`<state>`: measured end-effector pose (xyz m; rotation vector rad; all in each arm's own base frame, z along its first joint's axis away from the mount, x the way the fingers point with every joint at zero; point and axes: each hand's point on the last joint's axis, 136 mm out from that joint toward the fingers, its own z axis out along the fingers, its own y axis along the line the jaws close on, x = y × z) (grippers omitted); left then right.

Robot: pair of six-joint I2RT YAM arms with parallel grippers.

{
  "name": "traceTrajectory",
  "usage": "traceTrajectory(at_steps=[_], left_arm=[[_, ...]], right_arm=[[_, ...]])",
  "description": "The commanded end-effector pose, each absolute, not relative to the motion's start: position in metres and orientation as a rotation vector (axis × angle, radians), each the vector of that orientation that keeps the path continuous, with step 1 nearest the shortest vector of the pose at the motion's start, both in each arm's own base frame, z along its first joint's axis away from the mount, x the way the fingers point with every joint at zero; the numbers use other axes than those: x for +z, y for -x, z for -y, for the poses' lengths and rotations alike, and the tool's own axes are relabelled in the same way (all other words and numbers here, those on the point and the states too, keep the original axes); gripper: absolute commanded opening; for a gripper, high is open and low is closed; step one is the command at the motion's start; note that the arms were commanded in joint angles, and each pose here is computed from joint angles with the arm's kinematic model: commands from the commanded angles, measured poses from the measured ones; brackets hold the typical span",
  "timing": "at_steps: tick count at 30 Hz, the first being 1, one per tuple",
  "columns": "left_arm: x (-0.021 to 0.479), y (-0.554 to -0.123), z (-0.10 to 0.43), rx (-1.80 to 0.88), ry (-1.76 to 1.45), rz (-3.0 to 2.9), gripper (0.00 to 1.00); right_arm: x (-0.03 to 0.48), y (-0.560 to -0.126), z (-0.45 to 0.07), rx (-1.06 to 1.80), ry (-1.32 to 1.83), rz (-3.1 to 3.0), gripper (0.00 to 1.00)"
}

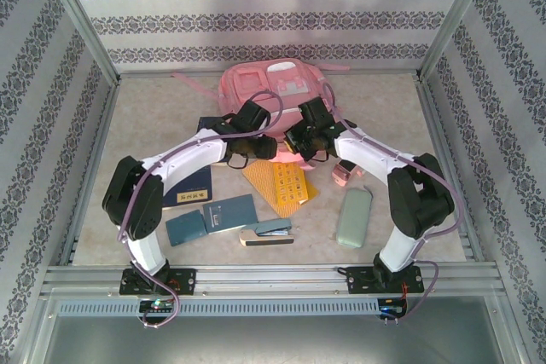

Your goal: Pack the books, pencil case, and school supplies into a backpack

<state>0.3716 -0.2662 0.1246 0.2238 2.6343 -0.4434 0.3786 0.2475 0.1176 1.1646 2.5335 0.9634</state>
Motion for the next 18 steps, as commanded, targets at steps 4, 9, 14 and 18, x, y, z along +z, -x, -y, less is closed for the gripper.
traceTrajectory(at_steps=[4, 9, 14, 18], left_arm=[[0.108, -0.368, 0.252, -0.310, -0.315, -2.688, 0.47], [0.101, -0.372, 0.253, -0.294, -0.324, -2.687, 0.48], [0.102, -0.383, 0.260, -0.296, -0.339, -2.673, 0.44], [0.105, -0.386, 0.263, -0.299, -0.354, -2.668, 0.28]], right_arm=[[0.152, -0.386, -0.255, 1.059, -1.089, -2.492, 0.00], [0.157, -0.387, -0.260, 1.089, -1.078, -2.490, 0.00], [0.160, -0.386, -0.263, 1.115, -1.062, -2.490, 0.00], [0.159, -0.386, -0.261, 1.105, -1.058, -2.494, 0.00]])
